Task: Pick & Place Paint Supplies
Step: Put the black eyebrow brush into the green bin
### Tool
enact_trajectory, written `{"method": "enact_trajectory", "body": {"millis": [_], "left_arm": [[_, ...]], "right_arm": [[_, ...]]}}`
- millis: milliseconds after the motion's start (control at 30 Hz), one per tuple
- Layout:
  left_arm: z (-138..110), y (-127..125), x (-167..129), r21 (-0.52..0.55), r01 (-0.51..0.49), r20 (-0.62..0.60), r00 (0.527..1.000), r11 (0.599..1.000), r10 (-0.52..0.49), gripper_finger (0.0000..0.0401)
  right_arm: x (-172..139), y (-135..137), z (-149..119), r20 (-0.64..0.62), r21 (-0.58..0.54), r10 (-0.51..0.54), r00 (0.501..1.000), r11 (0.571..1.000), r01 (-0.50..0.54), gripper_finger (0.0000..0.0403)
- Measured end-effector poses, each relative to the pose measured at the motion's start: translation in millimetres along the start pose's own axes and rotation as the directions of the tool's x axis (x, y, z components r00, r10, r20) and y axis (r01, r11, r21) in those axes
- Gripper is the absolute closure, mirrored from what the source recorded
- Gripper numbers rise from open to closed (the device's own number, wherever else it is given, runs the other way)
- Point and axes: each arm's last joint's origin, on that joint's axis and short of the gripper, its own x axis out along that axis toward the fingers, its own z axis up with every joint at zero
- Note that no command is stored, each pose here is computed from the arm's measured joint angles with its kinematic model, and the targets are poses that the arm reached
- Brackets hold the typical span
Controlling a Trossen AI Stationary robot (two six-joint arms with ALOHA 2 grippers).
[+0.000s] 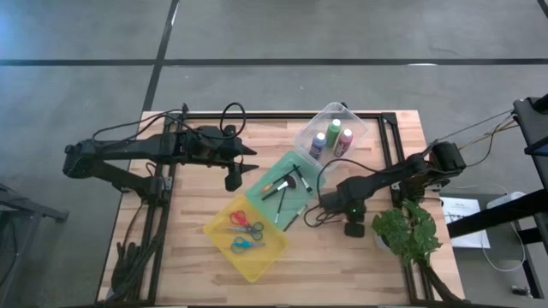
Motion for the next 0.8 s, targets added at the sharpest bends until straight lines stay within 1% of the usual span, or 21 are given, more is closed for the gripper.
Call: {"method": "enact_trajectory", "body": {"millis": [133,300,467,567,633,700,800], "left_arm": [[0,0,0,0.000,0.000,-0.001,1.000,1.000,0.000,0.0188],[-2,0,0,0.002,0.000,-0.017,1.000,1.000,0.000,0.0188],[-3,0,0,0.003,0.000,-0.032,1.000,1.000,0.001,0.0188],[-3,0,0,0.003,0.000,-0.032,0.999,1.000,0.001,0.0188],[-3,0,0,0.003,0.000,-0.032,0.999,1.000,0.001,0.0188],[-3,0,0,0.003,0.000,-0.033,0.999,1.000,0.001,0.0188],[-4,0,1,0.003,0.000,-0.033,0.999,1.000,0.001,0.0188]], "right_arm": [[-17,12,0,0.018,-0.036,0.003,1.000,0.999,-0.003,0.0396],[-48,29,-6,0.060,-0.076,0.011,0.998,0.997,-0.006,0.0396],[-84,44,-11,0.173,-0.093,-0.002,0.985,0.995,0.018,0.0396],[-103,48,-10,0.268,-0.086,-0.022,0.963,0.995,0.047,0.0395],[-114,46,-7,0.329,-0.064,-0.057,0.943,0.995,0.082,0.0395],[-122,41,1,0.380,-0.028,-0.085,0.921,0.994,0.103,0.0395],[-127,31,20,0.447,0.020,-0.085,0.890,0.996,0.085,0.0395]]}}
